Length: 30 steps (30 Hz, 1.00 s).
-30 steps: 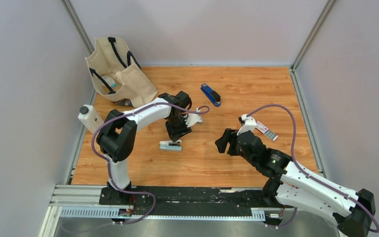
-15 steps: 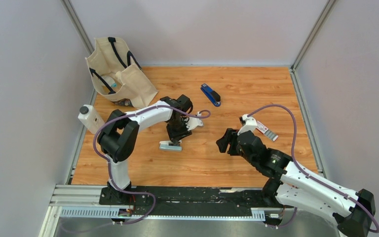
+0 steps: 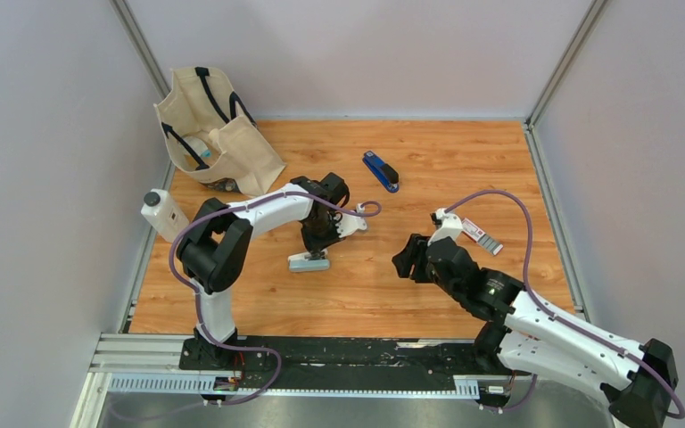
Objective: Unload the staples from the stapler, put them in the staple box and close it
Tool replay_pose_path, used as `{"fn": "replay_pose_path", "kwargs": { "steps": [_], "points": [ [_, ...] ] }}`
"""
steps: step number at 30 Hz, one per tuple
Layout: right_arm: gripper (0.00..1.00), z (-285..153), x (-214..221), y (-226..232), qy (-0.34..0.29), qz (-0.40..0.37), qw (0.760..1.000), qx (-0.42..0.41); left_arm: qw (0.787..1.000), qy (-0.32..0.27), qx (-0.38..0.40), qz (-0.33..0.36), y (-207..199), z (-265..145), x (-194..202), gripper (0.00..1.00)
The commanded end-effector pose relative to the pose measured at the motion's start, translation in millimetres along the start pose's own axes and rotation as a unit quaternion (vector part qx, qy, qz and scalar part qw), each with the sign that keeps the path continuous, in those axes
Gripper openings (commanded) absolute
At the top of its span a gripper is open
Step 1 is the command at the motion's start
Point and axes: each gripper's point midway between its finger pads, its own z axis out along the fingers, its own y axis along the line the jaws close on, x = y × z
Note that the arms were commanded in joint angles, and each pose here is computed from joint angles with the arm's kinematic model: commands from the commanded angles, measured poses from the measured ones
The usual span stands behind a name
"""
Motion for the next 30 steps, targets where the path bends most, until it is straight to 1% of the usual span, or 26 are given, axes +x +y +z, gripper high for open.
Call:
{"fn": "replay_pose_path", "kwargs": {
  "steps": [1, 2, 3, 5, 8, 12, 16, 20, 22, 27, 30],
  "points": [
    [0.58, 5, -1, 6, -0.005, 0.014, 1.0, -0.013, 1.0, -0.009, -0.011, -0.001, 3, 5, -4, 0.08],
    [0.59, 6, 0, 7, -0.005, 0.016, 1.0, -0.017, 1.0, -0.008, -0.018, -0.004, 4, 5, -3, 0.02],
    [0.6, 7, 1, 10, -0.004, 0.018, 1.0, -0.023, 1.0, -0.009, -0.027, -0.007, 8, 4, -4, 0.0],
    [0.63, 10, 0, 17, -0.003, 0.022, 0.999, -0.034, 0.998, -0.016, -0.056, -0.016, 15, -5, -6, 0.0],
    [0.69, 15, -4, 31, -0.004, 0.026, 0.998, -0.056, 0.99, -0.04, -0.129, -0.032, 34, -34, -12, 0.0],
    [0.75, 24, -11, 57, -0.004, 0.028, 0.995, -0.094, 0.97, -0.077, -0.222, -0.06, 51, -91, -13, 0.0],
    [0.82, 36, -13, 86, 0.004, 0.031, 0.99, -0.141, 0.947, -0.118, -0.286, -0.084, 54, -142, -7, 0.0],
    [0.87, 35, -31, 126, -0.007, 0.042, 0.976, -0.215, 0.926, -0.155, -0.332, -0.093, 44, -183, 3, 0.0],
    [0.88, 28, -42, 150, -0.012, 0.049, 0.963, -0.264, 0.916, -0.167, -0.356, -0.084, 37, -195, 10, 0.0],
    [0.86, 14, -63, 195, -0.021, 0.068, 0.932, -0.356, 0.906, -0.206, -0.36, -0.089, 17, -205, 15, 0.0],
    [0.83, 12, -66, 207, -0.016, 0.073, 0.921, -0.382, 0.904, -0.246, -0.336, -0.098, 4, -209, 8, 0.0]
  ]
}}
